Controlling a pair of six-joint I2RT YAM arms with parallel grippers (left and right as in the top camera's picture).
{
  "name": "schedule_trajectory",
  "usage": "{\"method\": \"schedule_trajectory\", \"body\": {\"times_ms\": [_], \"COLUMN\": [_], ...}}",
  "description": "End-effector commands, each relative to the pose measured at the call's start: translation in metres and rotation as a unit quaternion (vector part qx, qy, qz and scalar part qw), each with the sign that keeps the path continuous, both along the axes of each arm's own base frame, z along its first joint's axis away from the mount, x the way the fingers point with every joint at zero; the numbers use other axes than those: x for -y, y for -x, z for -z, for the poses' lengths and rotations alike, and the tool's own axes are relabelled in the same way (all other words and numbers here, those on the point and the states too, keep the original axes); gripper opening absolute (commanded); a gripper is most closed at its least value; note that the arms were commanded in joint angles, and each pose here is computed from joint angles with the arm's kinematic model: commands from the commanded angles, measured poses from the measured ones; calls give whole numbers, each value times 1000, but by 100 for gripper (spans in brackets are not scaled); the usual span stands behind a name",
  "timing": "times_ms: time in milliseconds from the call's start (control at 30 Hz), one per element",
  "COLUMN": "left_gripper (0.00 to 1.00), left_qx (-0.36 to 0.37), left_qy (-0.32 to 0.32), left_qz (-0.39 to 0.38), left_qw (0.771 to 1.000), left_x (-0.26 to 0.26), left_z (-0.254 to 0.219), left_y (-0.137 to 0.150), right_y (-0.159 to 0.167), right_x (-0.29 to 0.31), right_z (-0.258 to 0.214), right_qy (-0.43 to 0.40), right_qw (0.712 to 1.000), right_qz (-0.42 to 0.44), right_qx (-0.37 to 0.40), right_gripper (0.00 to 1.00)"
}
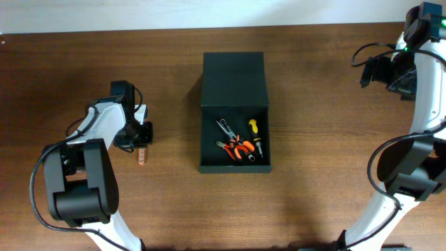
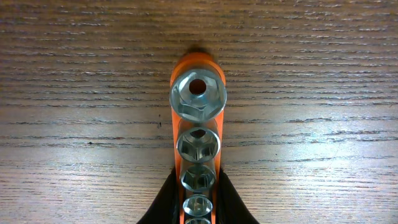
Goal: Pack container
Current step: 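Close the left gripper on the orange socket strip, then lift the socket strip with the left gripper and carry it over the box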
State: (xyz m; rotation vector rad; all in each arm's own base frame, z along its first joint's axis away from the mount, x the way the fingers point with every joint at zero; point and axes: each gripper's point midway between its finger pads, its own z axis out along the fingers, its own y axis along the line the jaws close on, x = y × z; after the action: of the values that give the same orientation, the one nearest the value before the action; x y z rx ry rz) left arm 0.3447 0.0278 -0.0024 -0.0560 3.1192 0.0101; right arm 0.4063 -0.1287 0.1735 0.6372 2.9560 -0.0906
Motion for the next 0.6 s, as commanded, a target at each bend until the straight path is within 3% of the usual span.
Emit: {"method": "schedule_trajectory", "body": {"times_ms": [0,200,400,567], "left_gripper": [2,2,2,2], "left_qx": [-7,11,84,125], "left_qy": [11,14,47,94], "left_qz": [1,1,7,34], "left_qw": [1000,1000,995,987], "left_x": [3,2,13,47], "left_z": [4,-36,-122,-182], "left_y": [-1,-27,-74,-87], "right_y": [0,0,0,0], "right_x": [-2,-2,-2,-2], "right_z": [1,1,1,1], "right_qy": [-2,-2,-2,-2], "right_qw": [1000,1000,1000,1000], "right_qz": [2,2,2,2], "right_qx": [-1,-1,-1,-1], "right_gripper": [99,99,99,99]}}
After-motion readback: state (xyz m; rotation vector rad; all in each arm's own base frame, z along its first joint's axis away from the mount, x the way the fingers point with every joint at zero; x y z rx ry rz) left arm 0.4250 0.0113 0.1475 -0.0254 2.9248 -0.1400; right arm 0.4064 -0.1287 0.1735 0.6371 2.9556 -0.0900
